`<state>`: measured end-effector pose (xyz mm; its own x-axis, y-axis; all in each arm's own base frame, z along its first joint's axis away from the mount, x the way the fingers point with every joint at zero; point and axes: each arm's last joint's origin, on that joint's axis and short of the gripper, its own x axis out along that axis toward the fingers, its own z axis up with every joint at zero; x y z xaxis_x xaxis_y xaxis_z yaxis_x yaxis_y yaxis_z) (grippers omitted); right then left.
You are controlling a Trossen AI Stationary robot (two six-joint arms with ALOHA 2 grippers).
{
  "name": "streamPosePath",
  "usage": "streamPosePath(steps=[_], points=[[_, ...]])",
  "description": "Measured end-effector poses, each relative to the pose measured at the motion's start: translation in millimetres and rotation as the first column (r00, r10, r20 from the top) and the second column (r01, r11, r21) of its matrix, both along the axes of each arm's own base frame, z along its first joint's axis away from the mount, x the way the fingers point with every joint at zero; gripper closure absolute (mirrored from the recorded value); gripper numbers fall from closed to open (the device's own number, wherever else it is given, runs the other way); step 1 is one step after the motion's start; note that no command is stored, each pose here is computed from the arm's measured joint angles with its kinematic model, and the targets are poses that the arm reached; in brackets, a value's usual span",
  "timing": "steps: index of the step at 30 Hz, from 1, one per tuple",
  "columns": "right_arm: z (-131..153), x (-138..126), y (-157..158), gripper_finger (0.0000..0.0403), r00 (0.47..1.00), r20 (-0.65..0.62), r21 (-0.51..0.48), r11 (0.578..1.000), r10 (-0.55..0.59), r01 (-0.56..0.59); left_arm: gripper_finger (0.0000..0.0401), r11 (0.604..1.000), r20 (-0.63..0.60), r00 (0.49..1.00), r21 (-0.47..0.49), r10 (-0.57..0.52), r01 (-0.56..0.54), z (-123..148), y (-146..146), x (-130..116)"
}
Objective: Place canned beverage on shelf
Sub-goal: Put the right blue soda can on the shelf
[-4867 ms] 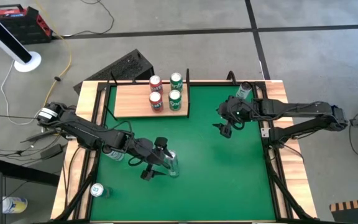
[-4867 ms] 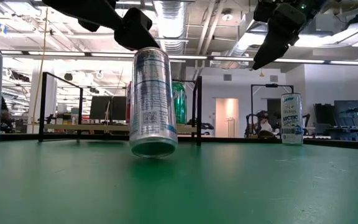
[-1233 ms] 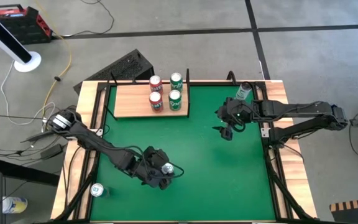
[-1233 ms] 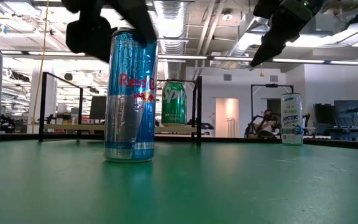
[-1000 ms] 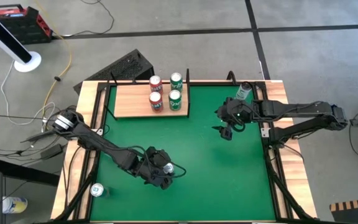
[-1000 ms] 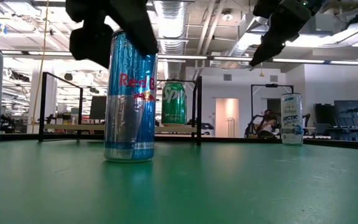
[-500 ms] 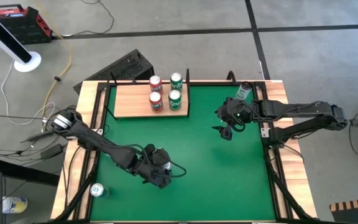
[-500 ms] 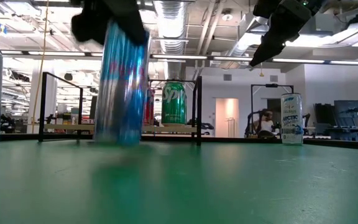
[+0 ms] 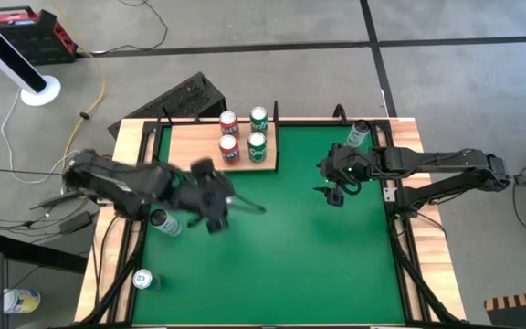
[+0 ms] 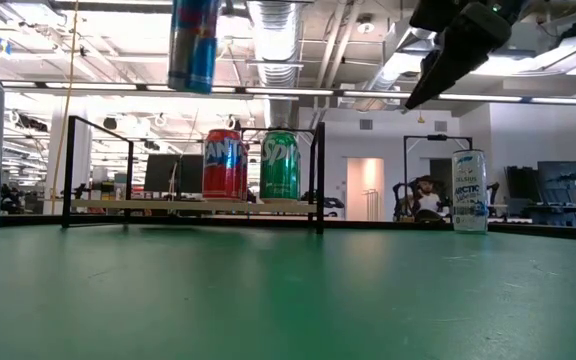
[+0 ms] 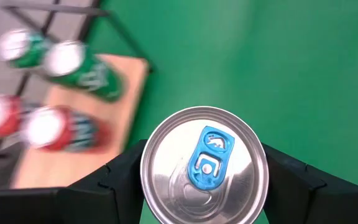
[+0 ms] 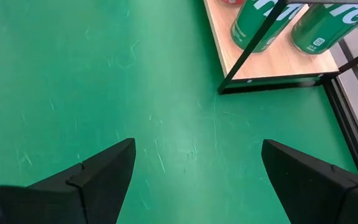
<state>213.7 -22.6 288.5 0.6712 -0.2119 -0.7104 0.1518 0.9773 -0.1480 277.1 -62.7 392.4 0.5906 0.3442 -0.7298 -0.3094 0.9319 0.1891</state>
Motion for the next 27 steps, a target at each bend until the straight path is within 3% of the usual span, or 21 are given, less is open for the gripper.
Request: streamPosePath(steps=[7,10,18,27], points=[[-2.1,-2.1,0.2,0.0029,0.999,-0.037,-0.017,1.000,0.022,-0.023,0.0173,0.988,0.009,0.989,0.041,0.149,-0.149,24.9,86.1,-57.7],[-1.7,-1.6,-0.2,0.0029,0.999,-0.036,-0.034,0.999,0.039,-0.040,0.0173,0.988,0.026,0.989,0.047,0.143,-0.144,27.8,119.4,-78.0],[3.4,3.3,-2.6,0.0029,0.998,0.033,-0.059,0.997,0.046,-0.044,0.0173,0.999,0.072,0.997,0.035,-0.015,0.013,10.8,207.3,-93.8],[-1.9,-2.6,-6.6,0.0029,0.999,-0.046,-0.049,0.998,0.024,-0.026,0.0173,0.998,0.032,0.999,-0.063,-0.016,0.018,-23.1,283.6,-113.7]])
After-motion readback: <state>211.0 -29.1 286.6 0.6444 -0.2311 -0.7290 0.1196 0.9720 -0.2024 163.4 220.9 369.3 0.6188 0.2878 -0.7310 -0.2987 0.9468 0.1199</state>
